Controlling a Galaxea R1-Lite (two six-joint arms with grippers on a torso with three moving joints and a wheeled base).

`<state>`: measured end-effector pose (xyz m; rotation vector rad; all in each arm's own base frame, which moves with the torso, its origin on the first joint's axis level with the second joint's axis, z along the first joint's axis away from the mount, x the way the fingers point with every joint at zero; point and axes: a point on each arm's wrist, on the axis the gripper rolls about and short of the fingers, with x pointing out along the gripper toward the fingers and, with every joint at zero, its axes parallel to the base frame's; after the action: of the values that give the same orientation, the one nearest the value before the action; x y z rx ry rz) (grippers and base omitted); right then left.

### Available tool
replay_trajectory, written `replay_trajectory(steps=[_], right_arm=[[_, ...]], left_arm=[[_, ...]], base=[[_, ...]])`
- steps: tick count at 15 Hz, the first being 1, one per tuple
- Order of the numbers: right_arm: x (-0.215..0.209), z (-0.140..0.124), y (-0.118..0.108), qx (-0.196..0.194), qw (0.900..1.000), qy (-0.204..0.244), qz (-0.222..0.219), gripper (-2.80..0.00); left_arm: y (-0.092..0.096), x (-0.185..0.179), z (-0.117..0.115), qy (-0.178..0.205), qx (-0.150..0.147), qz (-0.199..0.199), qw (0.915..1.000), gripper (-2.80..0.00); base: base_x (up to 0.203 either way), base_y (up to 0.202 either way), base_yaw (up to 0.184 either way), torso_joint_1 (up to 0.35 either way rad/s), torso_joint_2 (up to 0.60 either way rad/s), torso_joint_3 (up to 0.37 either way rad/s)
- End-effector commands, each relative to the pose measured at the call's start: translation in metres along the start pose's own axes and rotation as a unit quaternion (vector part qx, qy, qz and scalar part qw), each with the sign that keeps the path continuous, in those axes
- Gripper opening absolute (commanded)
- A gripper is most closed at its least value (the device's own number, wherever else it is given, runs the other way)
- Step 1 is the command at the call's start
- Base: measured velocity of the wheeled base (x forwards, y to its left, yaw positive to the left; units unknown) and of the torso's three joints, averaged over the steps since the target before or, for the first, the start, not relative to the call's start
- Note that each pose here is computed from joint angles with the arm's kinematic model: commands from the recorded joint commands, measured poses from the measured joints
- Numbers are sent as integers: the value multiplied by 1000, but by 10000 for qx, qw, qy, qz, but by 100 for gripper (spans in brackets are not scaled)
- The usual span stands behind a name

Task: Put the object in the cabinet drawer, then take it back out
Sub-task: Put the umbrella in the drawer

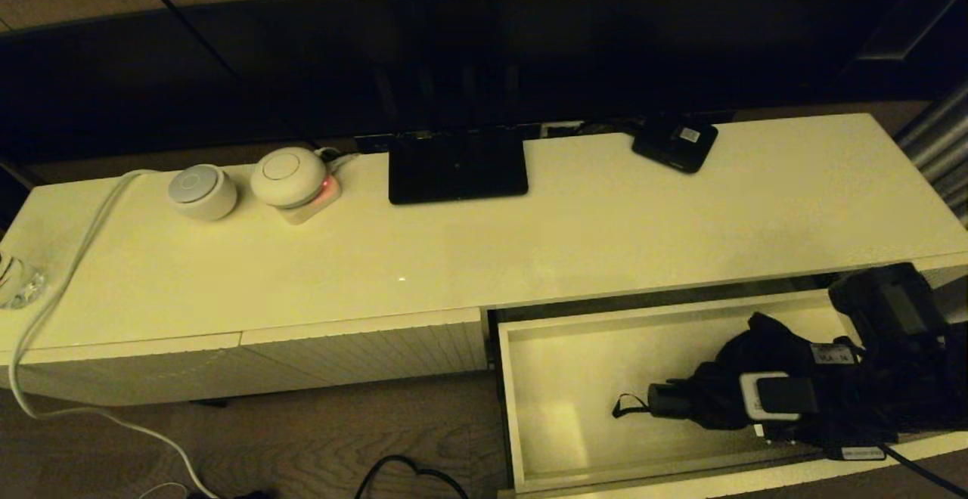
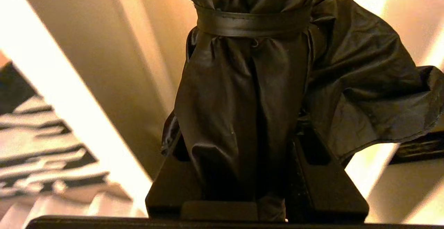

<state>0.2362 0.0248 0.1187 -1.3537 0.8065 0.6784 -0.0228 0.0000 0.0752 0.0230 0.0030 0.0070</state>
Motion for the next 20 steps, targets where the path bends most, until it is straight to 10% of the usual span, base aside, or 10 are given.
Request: replay_trajectory(steps=[1, 11, 12, 20], right_arm=[[9, -2, 3, 5, 9998, 34, 186, -280], [3, -1, 9, 212, 9979, -581, -173, -280], [3, -1, 10, 216, 9977, -621, -157, -21], [-27, -2, 0, 261, 9936, -788, -764, 0]], left_arm=[[0, 0, -1, 16, 0, 3, 10000, -280], [0, 0, -1, 16, 0, 3, 10000, -280], [0, 0, -1, 16, 0, 3, 10000, -280], [0, 0, -1, 16, 0, 3, 10000, -280]], base=[[0, 0, 0, 0, 0, 0], [0, 0, 0, 0, 0, 0], [0, 0, 0, 0, 0, 0], [0, 0, 0, 0, 0, 0]])
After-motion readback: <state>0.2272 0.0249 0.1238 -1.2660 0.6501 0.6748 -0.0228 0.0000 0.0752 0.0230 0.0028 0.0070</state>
